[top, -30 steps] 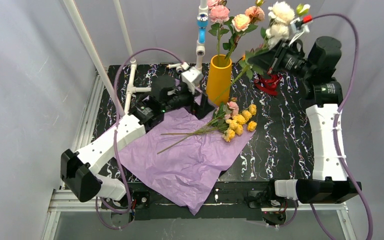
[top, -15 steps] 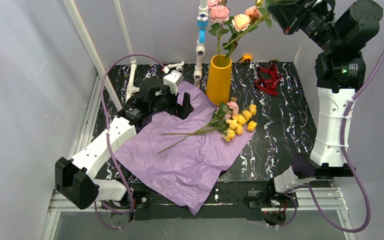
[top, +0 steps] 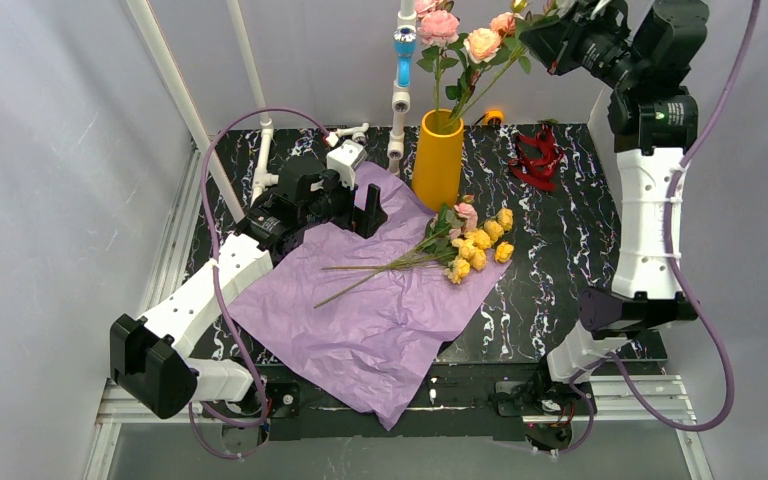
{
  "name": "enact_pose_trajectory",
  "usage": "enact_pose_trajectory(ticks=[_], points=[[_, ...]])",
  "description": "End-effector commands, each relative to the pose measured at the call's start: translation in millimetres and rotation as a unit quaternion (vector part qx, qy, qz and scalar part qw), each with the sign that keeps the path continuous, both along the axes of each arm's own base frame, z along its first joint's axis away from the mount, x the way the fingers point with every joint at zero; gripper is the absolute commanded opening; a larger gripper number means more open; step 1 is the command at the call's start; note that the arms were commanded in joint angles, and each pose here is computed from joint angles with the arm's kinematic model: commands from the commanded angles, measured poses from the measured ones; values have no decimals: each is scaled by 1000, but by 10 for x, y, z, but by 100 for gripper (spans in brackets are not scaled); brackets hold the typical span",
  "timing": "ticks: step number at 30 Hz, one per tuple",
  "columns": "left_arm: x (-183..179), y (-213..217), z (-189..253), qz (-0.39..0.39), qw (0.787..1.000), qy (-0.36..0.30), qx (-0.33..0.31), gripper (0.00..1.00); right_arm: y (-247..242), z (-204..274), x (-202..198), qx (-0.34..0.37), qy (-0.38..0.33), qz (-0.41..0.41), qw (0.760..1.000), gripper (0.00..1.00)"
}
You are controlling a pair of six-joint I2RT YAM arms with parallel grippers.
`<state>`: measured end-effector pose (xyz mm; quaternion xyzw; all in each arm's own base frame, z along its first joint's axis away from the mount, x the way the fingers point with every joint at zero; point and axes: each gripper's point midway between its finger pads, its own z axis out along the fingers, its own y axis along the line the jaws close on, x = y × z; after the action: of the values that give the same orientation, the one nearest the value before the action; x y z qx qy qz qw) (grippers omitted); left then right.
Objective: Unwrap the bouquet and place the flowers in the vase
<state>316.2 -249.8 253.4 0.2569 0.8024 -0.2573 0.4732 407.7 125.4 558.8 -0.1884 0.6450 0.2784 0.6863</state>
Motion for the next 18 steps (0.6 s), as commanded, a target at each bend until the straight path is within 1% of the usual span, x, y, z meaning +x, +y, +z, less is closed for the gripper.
enact_pose_trajectory(ticks=[1, 10, 15, 16, 18], points=[[-36, 19, 106, -6, 1000, -18, -7, 98, 83, -142, 155, -31, -5, 4, 1000, 1], [-51, -32, -7, -24, 1000, -8, -2, 98, 562, -634, 405, -72, 31, 51, 996, 1], [-28, -71, -62, -31, 1000, 0, 2, 98, 811, -997, 551, -103, 57, 68, 991, 1], [-29, -74, -84, -33, 999, 2, 4, 98, 850, -1074, 580, -108, 63, 69, 990, 5], [-37, -77, -135, -36, 999, 8, 9, 98, 910, -1186, 633, -113, 74, 68, 989, 19]])
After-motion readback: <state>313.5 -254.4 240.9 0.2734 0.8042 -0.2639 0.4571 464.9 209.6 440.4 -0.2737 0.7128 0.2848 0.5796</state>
